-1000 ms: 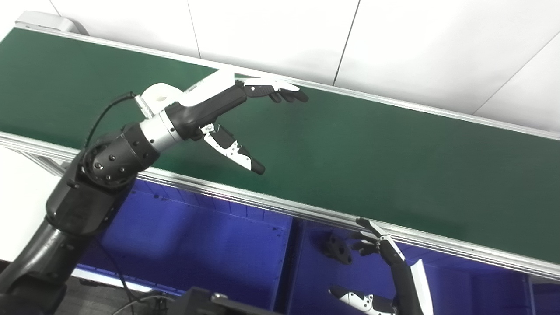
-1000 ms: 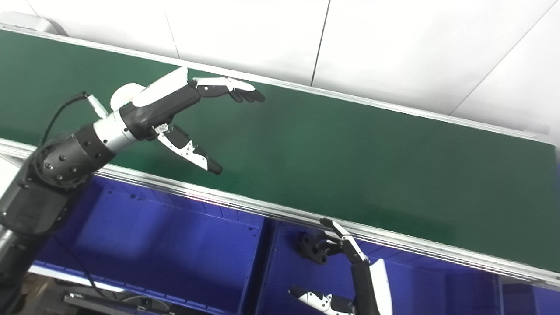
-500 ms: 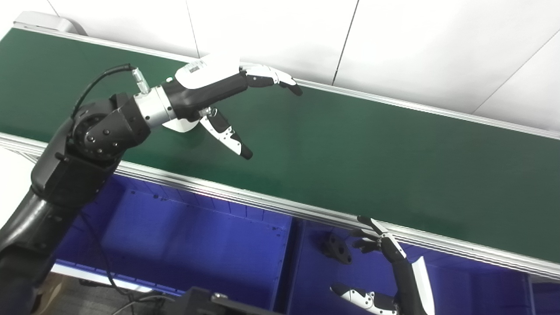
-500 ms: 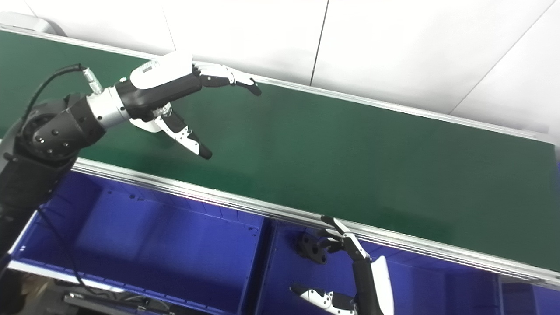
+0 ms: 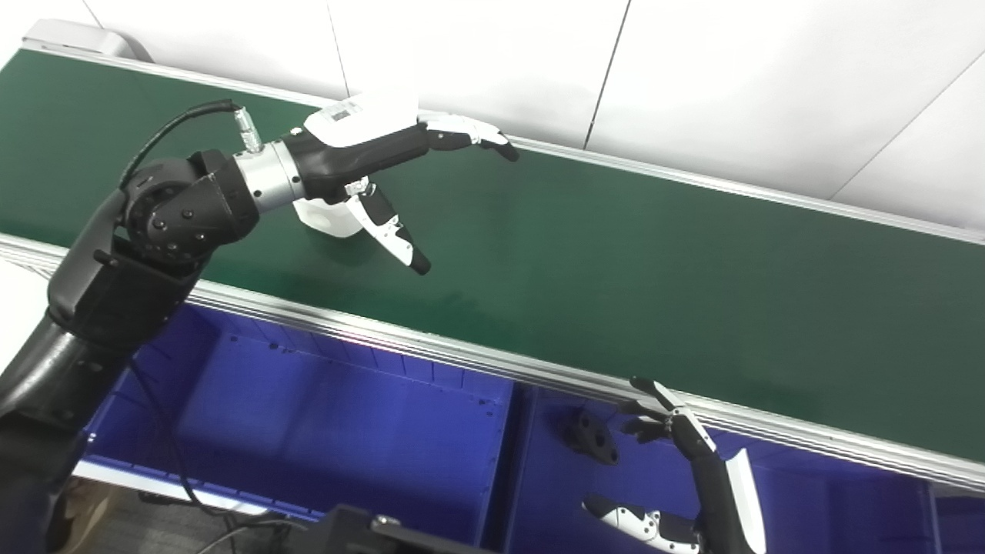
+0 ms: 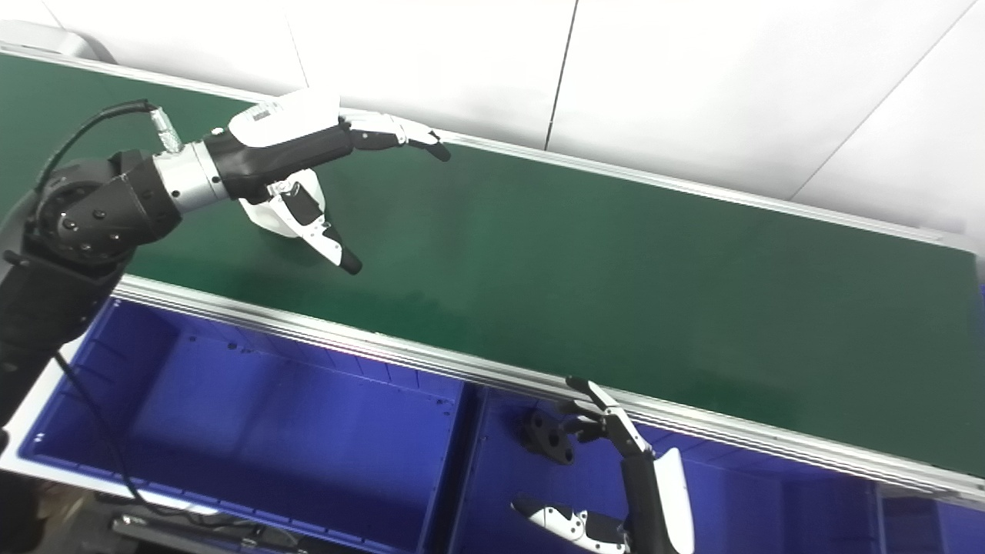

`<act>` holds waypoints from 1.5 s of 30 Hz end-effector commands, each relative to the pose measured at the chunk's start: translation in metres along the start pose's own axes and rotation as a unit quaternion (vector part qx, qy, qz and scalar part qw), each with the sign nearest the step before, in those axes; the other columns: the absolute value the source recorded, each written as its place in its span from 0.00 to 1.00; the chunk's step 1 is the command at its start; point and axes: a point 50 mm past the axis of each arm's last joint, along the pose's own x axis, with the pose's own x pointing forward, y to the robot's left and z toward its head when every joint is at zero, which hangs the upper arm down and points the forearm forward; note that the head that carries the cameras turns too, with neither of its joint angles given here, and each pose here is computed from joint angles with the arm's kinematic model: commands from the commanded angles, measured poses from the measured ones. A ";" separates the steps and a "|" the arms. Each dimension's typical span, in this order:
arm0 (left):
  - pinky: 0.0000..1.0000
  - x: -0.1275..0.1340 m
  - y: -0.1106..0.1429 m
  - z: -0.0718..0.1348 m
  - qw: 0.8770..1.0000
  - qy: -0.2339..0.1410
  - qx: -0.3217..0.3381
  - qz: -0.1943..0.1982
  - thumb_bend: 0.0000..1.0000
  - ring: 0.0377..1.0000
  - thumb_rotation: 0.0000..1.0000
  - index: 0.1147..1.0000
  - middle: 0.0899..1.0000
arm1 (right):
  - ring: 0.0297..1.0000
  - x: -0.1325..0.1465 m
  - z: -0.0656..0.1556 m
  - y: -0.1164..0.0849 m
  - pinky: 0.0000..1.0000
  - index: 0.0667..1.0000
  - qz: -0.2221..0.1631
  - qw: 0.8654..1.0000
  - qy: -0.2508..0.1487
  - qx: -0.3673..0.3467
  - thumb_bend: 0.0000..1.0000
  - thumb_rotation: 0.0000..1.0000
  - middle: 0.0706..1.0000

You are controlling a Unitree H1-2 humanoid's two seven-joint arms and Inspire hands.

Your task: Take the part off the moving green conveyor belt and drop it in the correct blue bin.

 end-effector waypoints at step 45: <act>1.00 0.030 -0.044 -0.059 0.987 0.098 0.011 -0.128 0.99 1.00 0.31 1.00 1.00 | 0.61 -0.008 0.008 0.000 0.59 0.83 -0.010 1.000 -0.026 0.002 0.72 0.37 0.69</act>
